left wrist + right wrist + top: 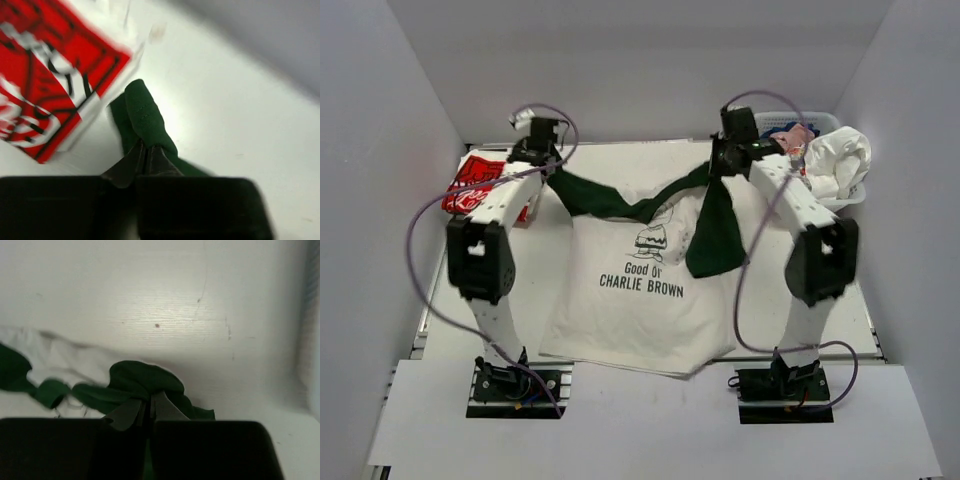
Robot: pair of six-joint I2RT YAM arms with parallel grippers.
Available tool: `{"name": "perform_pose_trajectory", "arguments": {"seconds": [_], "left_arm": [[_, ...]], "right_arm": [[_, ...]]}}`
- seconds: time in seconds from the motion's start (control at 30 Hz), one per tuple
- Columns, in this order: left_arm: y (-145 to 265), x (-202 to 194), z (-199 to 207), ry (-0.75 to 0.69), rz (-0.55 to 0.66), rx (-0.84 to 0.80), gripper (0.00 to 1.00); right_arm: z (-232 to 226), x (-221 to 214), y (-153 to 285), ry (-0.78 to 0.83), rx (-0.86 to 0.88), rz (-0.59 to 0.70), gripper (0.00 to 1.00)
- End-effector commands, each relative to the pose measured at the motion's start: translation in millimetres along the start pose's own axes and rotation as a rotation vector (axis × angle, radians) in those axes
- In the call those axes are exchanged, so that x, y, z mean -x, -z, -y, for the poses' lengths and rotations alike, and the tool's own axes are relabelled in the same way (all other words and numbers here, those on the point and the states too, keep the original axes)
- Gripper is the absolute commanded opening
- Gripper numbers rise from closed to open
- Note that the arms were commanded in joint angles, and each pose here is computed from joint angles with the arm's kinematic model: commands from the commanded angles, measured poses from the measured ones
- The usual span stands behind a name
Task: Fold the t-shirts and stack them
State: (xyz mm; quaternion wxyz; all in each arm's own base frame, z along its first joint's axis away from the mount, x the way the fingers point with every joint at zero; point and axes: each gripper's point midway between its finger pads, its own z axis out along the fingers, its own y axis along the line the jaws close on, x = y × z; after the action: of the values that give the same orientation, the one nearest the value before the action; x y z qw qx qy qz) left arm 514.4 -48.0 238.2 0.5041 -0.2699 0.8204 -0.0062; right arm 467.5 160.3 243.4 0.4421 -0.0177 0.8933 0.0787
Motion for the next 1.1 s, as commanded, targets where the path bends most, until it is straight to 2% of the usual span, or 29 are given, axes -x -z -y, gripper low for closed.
{"name": "perform_pose_trajectory", "arguments": {"seconds": [0.0, 0.03, 0.07, 0.1, 0.17, 0.2, 0.23, 0.27, 0.3, 0.33, 0.37, 0.4, 0.43, 0.47, 0.5, 0.57, 0.6, 0.63, 0.67, 0.73, 0.77, 0.83, 0.9, 0.97, 1.07], "left_arm": [[-32.0, -19.6, 9.5, 0.005, -0.075, -0.007, 0.12], [-64.4, -55.0, 6.1, -0.029, -0.15, 0.03, 0.27], [-71.3, -69.8, 2.1, -0.054, -0.208, 0.058, 0.43], [-75.0, -54.0, 14.6, -0.044, -0.187, 0.044, 0.66], [-81.2, -61.0, 15.7, -0.056, -0.22, 0.054, 0.76], [-77.8, -56.8, 22.8, -0.067, -0.204, 0.032, 1.0], [-72.2, -58.3, 26.3, -0.081, -0.201, 0.019, 1.0], [-68.9, -68.0, 17.6, -0.099, -0.219, 0.03, 1.0], [-52.6, -46.6, 26.1, -0.069, -0.167, -0.021, 1.0], [-41.7, -47.2, 31.6, -0.065, -0.166, -0.059, 1.0], [-34.6, -71.2, 23.9, -0.083, -0.226, -0.087, 1.0], [-27.7, -67.7, 26.8, -0.068, -0.205, -0.124, 1.0], [-4.8, -56.8, 32.2, -0.056, -0.178, -0.175, 1.0], [3.2, -90.9, 25.9, -0.077, -0.252, -0.203, 1.0], [10.3, -97.6, 22.6, -0.076, -0.267, -0.221, 1.0], [36.6, -135.5, 19.9, -0.087, -0.348, -0.264, 1.0], [44.0, -147.5, 18.9, -0.097, -0.37, -0.28, 1.0], [52.8, -160.0, 19.7, -0.107, -0.398, -0.307, 1.0], [62.8, -192.1, 8.5, -0.146, -0.457, -0.295, 1.0], [83.3, -211.3, 11.0, -0.136, -0.505, -0.349, 1.0], [90.3, -236.8, -2.9, -0.158, -0.558, -0.341, 1.0], [106.5, -262.6, -16.0, -0.184, -0.606, -0.334, 1.0], [117.9, -279.0, -29.9, -0.188, -0.634, -0.315, 1.0], [120.1, -288.6, -44.3, -0.185, -0.643, -0.288, 1.0], [122.2, -316.7, -79.4, -0.194, -0.691, -0.179, 1.0]], "right_arm": [[-8.2, -15.2, -62.9, -0.016, 0.148, -0.11, 0.0], [-5.8, -29.3, -74.0, -0.016, 0.141, -0.173, 0.11], [1.8, -57.5, -96.7, -0.008, 0.128, -0.273, 0.3], [-1.9, -42.0, -106.9, 0.003, 0.136, -0.25, 0.88], [0.9, -51.7, -110.3, 0.022, 0.124, -0.291, 0.9], [4.6, -65.3, -111.3, 0.034, 0.105, -0.317, 0.9], [-1.0, -43.6, -94.6, 0.042, 0.118, -0.243, 0.9], [0.3, -54.5, -95.9, 0.04, 0.119, -0.245, 0.9], [1.5, -69.3, -96.2, 0.033, 0.121, -0.255, 0.9], [1.6, -63.7, -74.9, 0.03, 0.13, -0.22, 0.9], [3.4, -67.4, -71.1, 0.02, 0.123, -0.218, 0.9], [2.0, -68.6, -67.8, 0.011, 0.118, -0.205, 0.9], [13.7, -93.9, -61.6, 0.003, 0.065, -0.252, 0.9], [16.6, -96.3, -53.6, -0.015, 0.049, -0.25, 0.9], [14.3, -97.0, -47.0, -0.017, 0.042, -0.234, 0.9], [18.8, -138.8, -40.8, -0.019, 0.019, -0.313, 0.9], [15.7, -141.3, -37.5, -0.021, 0.028, -0.303, 0.9], [13.5, -164.0, -34.7, -0.005, 0.029, -0.347, 0.9], [15.6, -174.5, -26.9, -0.001, 0.024, -0.358, 0.9], [5.9, -189.5, -24.3, 0.012, 0.048, -0.369, 0.9], [6.6, -202.8, -20.7, 0.021, 0.053, -0.39, 0.9], [3.1, -208.5, -22.1, 0.029, 0.059, -0.392, 0.9], [14.9, -218.8, -28.1, 0.029, -0.02, -0.408, 0.9], [17.3, -223.0, -35.6, 0.014, -0.022, -0.414, 0.9], [22.6, -230.8, -45.6, -0.013, -0.016, -0.443, 0.9]]}}
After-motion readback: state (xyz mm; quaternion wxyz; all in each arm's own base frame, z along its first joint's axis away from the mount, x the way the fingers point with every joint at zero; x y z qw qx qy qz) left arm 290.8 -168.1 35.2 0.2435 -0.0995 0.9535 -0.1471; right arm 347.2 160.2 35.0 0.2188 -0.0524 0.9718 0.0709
